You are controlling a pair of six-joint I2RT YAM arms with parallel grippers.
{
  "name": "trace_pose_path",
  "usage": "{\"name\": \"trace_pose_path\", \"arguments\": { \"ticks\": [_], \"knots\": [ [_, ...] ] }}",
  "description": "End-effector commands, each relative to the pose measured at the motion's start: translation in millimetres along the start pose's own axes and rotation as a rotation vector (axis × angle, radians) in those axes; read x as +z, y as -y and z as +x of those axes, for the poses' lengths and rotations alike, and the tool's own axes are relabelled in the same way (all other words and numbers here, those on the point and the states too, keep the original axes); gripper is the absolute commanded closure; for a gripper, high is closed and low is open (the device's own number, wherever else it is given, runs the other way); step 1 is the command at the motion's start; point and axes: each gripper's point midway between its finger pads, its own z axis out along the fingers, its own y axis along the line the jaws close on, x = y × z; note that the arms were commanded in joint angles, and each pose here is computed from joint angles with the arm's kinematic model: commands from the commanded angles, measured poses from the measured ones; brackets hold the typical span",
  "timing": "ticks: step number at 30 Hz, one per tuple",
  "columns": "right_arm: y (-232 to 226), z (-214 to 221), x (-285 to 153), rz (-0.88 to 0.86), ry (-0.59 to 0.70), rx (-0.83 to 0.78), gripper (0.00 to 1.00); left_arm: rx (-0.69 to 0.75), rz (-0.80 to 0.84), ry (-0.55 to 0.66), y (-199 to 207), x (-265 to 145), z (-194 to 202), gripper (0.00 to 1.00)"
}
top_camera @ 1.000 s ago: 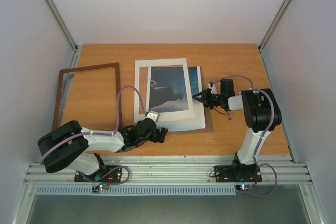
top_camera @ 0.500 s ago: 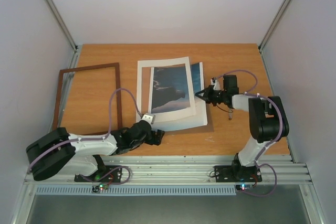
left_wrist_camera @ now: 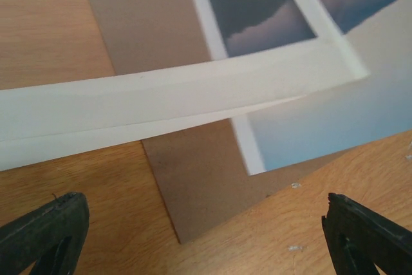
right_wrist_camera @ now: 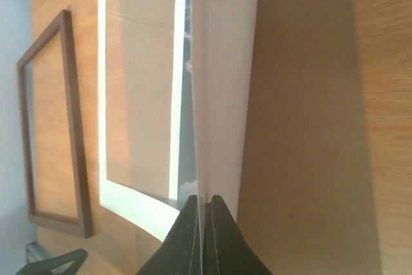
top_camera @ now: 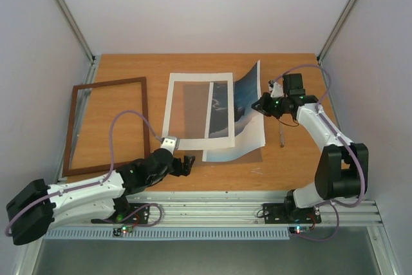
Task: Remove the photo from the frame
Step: Pick up the photo from the photo frame.
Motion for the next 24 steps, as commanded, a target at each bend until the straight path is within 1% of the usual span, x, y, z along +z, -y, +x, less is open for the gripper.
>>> {"name": "trace_pose_path", "arguments": {
  "ticks": [1,7,14,19,24],
  "knots": [
    [1.9,7.7,-36.2,0.146,-0.026,-0.041,0.99,-0.001,-0.048,0.005,-13.4,-7.9,3.0,0.00],
    [-9.8,9.3,-85.4,0.270,-0.011,-0.073,0.99,0.000,-0.082,0.036,-20.8,-21.1,-5.8,0.01],
    [-38.3,7.5,-135.0,0.333,0.036,-0.116,0.99,0.010,-0.142,0.063,-31.5,-37.5,-20.1,0.01],
    [-62.5,5.2,-153.9,0.350,0.048,-0.163,0.99,0.011,-0.185,0.101,-37.8,-53.4,-36.7,0.01],
    [-98.1,5.5,-156.5,0.333,0.046,-0.239,0.99,-0.020,-0.225,0.107,-52.5,-61.6,-44.7,0.01]
  ]
}}
